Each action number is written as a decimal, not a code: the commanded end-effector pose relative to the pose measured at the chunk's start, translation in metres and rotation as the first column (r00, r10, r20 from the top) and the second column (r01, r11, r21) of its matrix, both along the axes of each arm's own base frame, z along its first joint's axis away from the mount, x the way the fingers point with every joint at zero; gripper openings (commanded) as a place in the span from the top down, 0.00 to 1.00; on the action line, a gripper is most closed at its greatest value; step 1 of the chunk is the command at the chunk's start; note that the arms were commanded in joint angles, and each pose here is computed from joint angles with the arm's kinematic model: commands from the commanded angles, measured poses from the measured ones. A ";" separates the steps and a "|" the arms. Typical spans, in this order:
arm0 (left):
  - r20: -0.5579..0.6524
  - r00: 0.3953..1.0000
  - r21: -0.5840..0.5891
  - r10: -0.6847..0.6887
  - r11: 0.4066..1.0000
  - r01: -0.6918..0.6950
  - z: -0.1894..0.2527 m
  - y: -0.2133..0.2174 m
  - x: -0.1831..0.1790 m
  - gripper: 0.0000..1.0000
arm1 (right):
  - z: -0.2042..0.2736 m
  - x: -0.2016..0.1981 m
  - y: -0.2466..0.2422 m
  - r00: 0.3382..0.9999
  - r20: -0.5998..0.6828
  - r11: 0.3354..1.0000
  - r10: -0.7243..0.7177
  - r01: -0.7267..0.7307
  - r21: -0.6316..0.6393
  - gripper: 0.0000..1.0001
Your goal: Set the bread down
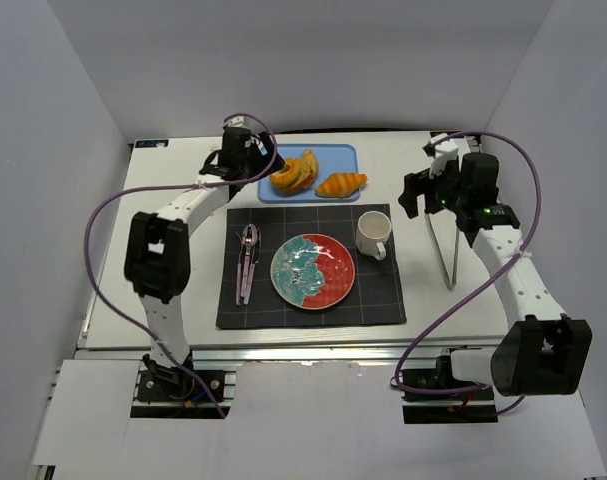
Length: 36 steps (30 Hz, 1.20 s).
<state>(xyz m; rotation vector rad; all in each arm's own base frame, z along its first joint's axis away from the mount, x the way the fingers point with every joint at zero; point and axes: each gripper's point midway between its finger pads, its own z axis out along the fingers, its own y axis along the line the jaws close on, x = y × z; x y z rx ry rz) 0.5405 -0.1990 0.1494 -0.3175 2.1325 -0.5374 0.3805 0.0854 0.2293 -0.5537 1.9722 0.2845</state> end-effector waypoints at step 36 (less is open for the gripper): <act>0.120 0.970 0.050 0.211 0.975 -0.218 0.020 0.110 -0.209 0.22 | -0.187 -0.039 -0.143 0.740 -0.469 0.872 -0.483 0.359 -0.333 0.12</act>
